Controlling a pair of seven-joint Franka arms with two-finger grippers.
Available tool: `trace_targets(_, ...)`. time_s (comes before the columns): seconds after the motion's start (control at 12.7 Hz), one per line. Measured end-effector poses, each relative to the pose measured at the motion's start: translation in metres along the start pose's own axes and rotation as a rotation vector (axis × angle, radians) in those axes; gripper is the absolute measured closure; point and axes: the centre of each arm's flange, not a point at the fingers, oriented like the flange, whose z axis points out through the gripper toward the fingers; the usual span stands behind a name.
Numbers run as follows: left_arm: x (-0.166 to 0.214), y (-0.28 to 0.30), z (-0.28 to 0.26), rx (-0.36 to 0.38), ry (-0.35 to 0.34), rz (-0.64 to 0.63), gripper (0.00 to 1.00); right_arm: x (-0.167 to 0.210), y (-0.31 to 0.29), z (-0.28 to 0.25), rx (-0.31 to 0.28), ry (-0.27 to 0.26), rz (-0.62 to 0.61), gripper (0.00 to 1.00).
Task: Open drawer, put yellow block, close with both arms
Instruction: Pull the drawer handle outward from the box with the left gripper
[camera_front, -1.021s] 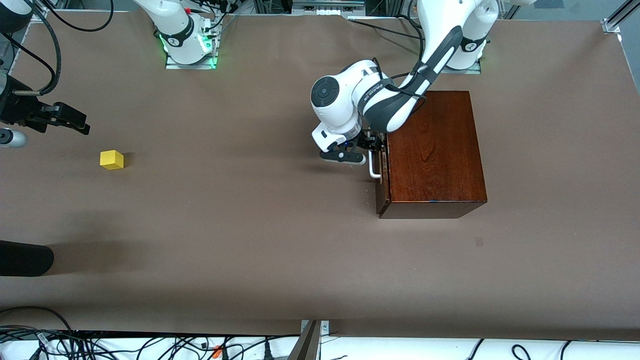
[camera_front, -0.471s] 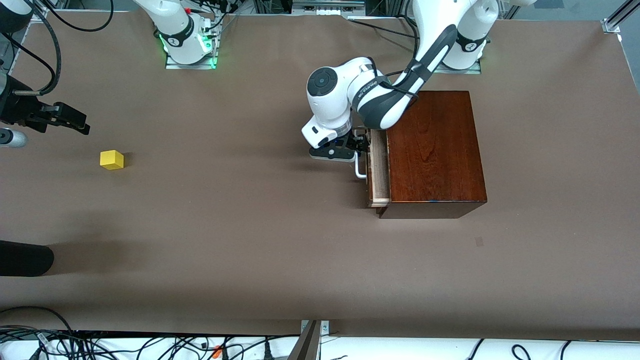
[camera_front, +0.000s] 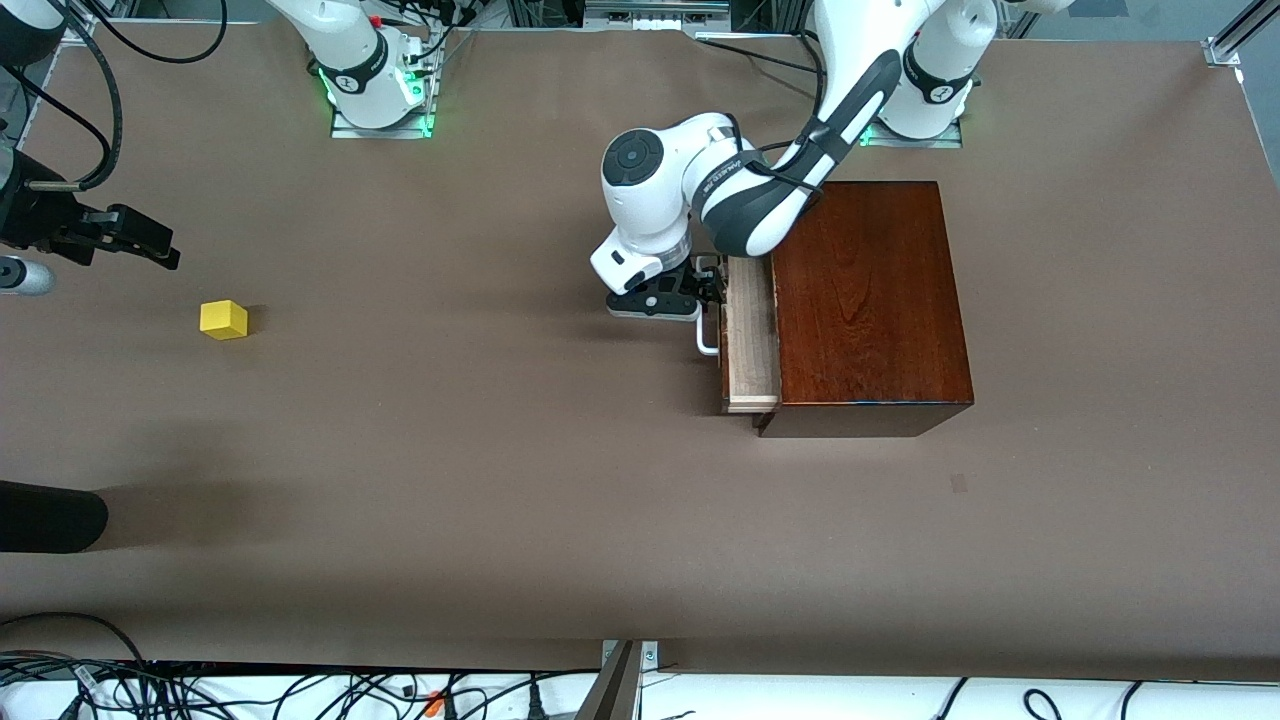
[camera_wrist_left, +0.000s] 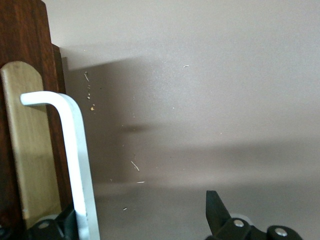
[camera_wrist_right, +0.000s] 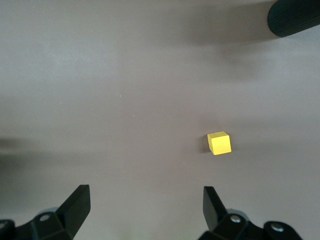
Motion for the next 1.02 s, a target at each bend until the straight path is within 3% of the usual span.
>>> trace_targets(0.39, 0.0, 0.023, -0.009, -0.063, 0.037, -0.002, 0.0, 0.0, 0.0, 0.0, 0.0, 0.0, 0.0, 0.0)
trace_targets(1.02, 0.005, 0.033, -0.031, -0.085, 0.058, -0.005, 0.0, 0.001, 0.002, -0.001, 0.0, 0.007, 0.003, 0.0)
